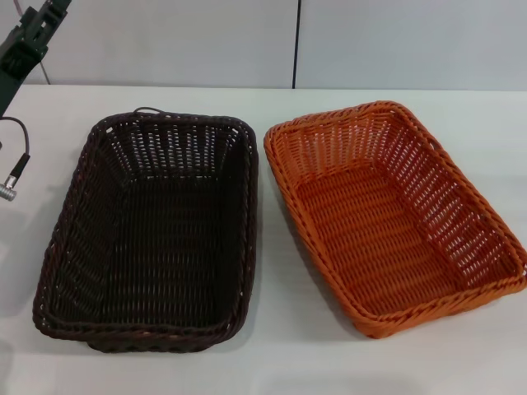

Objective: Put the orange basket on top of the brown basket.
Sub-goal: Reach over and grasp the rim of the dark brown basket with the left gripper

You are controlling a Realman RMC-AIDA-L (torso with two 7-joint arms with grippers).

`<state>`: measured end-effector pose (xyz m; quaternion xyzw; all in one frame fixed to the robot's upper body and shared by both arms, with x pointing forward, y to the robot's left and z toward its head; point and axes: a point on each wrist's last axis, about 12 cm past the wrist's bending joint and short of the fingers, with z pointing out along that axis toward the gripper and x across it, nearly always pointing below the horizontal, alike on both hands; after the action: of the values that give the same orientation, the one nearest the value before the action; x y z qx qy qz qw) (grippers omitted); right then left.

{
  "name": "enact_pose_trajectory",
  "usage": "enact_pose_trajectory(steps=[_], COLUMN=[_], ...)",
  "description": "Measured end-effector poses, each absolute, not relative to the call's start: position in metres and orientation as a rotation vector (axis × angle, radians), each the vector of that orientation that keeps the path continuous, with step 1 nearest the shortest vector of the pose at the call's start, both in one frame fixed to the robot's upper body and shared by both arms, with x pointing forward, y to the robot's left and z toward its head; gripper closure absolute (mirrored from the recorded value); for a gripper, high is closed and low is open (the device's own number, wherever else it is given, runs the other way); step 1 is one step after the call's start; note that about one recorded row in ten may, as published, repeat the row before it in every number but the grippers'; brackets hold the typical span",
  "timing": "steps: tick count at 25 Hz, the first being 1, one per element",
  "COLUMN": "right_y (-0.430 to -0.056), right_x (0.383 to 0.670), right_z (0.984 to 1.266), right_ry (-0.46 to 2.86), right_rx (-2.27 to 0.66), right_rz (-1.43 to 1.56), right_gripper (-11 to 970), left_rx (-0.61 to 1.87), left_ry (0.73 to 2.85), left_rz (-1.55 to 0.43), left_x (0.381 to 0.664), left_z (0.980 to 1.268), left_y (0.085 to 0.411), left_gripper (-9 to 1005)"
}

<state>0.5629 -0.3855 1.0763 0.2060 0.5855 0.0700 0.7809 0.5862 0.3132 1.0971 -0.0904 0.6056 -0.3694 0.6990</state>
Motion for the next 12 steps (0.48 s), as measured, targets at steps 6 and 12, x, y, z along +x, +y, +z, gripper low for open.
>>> enact_pose_trajectory(steps=[6,12], right_y=[-0.3854,-0.3849], right_x=[0.5629,0.5628], right_z=[1.0758,1.0746], right_ry=[1.267,1.273], right_rx=[0.447,0.451], right_rz=[0.152,0.153], right_gripper=[162,162], left_rx=[-0.206,-0.206], left_ry=[1.353,1.353], left_rz=[-0.825,-0.824], left_x=[0.5866,0.5868], left_z=[1.0968,1.0971], left_y=[0.3132,0.3136], left_gripper=[142,149])
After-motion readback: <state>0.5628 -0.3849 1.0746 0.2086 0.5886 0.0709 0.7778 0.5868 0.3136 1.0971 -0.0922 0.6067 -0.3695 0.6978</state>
